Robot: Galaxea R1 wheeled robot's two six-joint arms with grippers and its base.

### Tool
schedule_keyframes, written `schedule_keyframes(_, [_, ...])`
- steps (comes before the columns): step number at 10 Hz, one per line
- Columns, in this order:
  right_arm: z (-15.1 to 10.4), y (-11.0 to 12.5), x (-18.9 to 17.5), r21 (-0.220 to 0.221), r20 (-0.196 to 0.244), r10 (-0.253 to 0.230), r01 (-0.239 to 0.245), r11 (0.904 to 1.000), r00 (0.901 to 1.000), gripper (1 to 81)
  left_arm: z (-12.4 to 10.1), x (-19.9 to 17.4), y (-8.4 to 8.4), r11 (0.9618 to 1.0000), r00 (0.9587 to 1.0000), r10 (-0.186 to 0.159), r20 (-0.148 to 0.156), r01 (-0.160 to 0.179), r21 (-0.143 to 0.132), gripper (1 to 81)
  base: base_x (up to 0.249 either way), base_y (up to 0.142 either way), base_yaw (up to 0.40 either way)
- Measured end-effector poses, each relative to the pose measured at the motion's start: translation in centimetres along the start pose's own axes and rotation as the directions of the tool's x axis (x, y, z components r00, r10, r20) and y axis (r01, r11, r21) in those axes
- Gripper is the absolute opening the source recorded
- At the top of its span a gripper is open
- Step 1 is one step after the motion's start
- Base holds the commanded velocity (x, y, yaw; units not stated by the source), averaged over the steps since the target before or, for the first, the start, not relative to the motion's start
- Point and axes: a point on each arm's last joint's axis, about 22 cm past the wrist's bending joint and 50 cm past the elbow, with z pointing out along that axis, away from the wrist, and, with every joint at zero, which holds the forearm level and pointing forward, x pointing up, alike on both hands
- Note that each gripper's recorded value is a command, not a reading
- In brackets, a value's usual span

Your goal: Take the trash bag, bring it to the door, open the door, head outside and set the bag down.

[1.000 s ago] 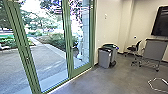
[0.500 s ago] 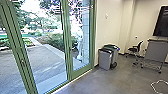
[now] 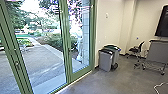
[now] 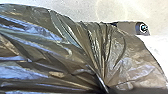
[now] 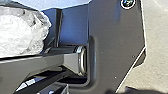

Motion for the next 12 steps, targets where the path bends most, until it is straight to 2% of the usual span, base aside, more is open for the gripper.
schedule_keyframes(12, [0.00, 0.00, 0.00, 0.000, 0.000, 0.000, 0.000, 1.0000, 1.0000, 81.1, 0.00, 0.00, 0.00, 1.0000, 1.0000, 0.001, 0.000, -0.001, 0.000, 1.0, 0.191, 0.000, 0.000])
